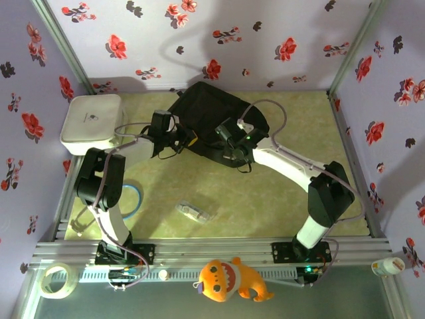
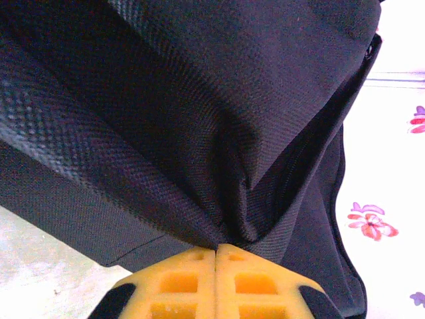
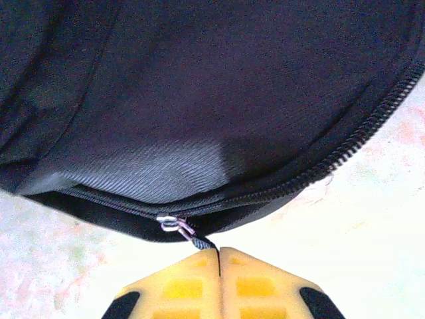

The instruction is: Pack the student bag

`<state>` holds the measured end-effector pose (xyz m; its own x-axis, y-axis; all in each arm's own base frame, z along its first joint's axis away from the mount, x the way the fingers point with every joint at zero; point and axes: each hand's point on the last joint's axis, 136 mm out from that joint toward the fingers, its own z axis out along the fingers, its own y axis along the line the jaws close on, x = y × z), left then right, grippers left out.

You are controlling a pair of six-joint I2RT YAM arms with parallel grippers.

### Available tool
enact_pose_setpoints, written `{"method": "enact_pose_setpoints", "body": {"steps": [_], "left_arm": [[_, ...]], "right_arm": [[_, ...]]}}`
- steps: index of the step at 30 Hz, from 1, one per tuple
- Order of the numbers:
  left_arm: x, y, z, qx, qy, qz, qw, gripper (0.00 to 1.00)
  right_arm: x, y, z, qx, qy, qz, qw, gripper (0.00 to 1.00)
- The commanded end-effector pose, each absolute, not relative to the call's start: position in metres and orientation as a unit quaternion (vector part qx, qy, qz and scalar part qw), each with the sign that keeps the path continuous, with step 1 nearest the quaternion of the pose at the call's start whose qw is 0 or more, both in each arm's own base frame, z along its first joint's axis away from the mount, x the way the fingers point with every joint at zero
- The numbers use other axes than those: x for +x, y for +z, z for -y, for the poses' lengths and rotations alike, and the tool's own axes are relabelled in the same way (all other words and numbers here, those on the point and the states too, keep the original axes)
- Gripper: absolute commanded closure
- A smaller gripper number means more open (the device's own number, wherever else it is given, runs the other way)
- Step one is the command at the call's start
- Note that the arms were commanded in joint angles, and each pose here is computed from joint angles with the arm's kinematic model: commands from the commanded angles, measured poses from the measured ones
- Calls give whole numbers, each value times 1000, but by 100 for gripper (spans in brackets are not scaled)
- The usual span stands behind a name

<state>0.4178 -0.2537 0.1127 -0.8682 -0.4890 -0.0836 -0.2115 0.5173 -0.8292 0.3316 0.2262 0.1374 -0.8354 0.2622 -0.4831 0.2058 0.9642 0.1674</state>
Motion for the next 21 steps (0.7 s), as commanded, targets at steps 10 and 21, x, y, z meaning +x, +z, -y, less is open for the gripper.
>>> {"method": "enact_pose_setpoints", "body": {"steps": [10, 21], "left_arm": [[425, 110, 234, -214, -421, -864, 177, 100], [423, 105, 227, -219, -411, -868, 173, 100]], "right_arm": [[339, 123, -178, 175, 34, -952, 250, 100], [339, 138, -129, 208, -34, -939, 273, 100]]}}
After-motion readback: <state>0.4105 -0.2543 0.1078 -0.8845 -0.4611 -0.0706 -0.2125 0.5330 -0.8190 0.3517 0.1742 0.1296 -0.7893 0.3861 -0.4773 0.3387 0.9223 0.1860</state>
